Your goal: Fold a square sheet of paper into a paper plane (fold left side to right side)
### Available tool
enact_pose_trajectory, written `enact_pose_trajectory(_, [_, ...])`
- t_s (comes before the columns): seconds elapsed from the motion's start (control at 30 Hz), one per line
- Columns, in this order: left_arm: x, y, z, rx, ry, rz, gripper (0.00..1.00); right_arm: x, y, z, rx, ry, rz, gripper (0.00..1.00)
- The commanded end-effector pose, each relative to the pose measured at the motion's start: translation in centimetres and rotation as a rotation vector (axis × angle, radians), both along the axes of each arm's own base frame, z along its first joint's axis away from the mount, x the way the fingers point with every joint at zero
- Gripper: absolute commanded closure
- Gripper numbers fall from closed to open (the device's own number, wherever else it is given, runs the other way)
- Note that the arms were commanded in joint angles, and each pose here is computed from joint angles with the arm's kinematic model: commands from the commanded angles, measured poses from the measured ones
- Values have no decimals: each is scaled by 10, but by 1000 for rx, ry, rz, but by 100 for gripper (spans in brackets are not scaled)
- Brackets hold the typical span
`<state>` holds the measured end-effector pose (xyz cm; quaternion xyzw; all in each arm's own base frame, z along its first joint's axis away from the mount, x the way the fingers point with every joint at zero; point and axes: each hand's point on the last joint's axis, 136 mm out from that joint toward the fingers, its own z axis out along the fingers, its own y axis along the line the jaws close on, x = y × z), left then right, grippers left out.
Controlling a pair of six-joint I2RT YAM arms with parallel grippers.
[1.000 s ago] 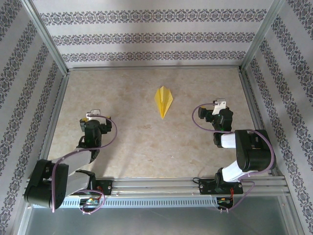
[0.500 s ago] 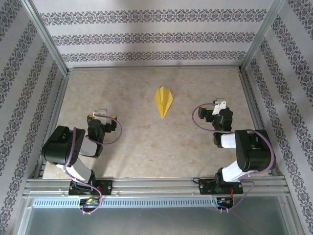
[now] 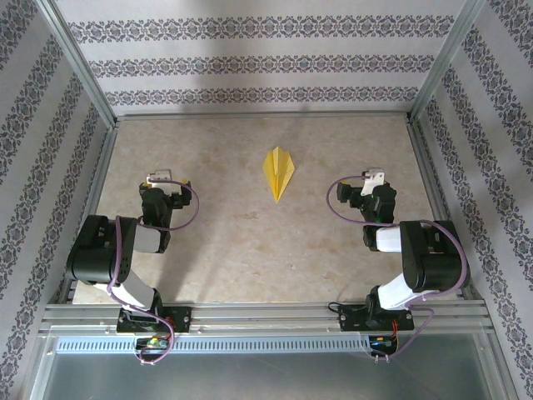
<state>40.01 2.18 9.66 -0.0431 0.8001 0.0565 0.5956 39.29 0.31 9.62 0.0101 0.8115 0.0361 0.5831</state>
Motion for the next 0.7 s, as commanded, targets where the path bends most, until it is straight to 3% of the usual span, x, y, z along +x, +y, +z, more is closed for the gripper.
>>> enact_pose_trajectory(0.0, [-5,5,-6,-21,22,25,0,6,1,11,-14,-32,1,2])
enact_pose_trajectory(0.67, [-4,5,-7,-22,28,20,0,6,2,10,-19,-29,-1,2])
